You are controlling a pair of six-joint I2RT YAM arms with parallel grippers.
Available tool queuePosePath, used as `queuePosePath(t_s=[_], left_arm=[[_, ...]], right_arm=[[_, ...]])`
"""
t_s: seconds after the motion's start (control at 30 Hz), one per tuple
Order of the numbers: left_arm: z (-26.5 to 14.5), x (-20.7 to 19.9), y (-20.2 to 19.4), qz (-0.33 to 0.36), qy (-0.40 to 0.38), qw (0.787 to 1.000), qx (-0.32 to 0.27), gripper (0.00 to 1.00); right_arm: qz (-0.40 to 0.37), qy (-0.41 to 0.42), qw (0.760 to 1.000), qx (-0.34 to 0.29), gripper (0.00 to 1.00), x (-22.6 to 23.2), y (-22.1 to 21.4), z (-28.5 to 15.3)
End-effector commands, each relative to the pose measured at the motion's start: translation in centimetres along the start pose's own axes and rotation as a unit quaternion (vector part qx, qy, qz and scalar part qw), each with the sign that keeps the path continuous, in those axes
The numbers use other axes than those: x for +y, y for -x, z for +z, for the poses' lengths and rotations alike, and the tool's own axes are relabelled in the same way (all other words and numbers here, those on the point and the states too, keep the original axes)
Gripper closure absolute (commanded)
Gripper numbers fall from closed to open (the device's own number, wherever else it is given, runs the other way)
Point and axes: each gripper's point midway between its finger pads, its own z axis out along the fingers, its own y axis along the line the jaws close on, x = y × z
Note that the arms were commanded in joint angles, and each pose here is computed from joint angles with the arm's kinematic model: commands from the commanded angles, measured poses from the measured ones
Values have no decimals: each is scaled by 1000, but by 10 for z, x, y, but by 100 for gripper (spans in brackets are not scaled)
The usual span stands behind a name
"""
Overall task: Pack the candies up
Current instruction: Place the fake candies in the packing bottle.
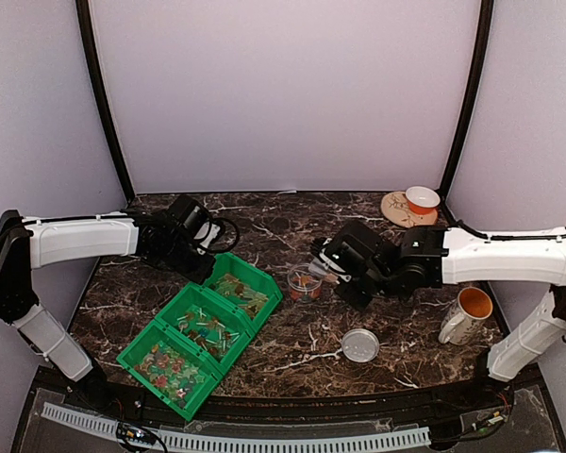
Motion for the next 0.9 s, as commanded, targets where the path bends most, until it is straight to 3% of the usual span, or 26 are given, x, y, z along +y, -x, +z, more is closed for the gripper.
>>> queuePosePath(t_s=[0.0,0.57,0.87], left_arm=[[-17,4,23,-6,5,999,-38,100],[-16,3,22,-6,1,999,-34,100],[-16,2,23,-6,0,999,-34,100]], right_arm=[[-20,-16,998,49,100,-8,-9,-3],[-110,-30,986,125,100,-1,-6,3],[-137,-53,980,136,100,-5,4,0]])
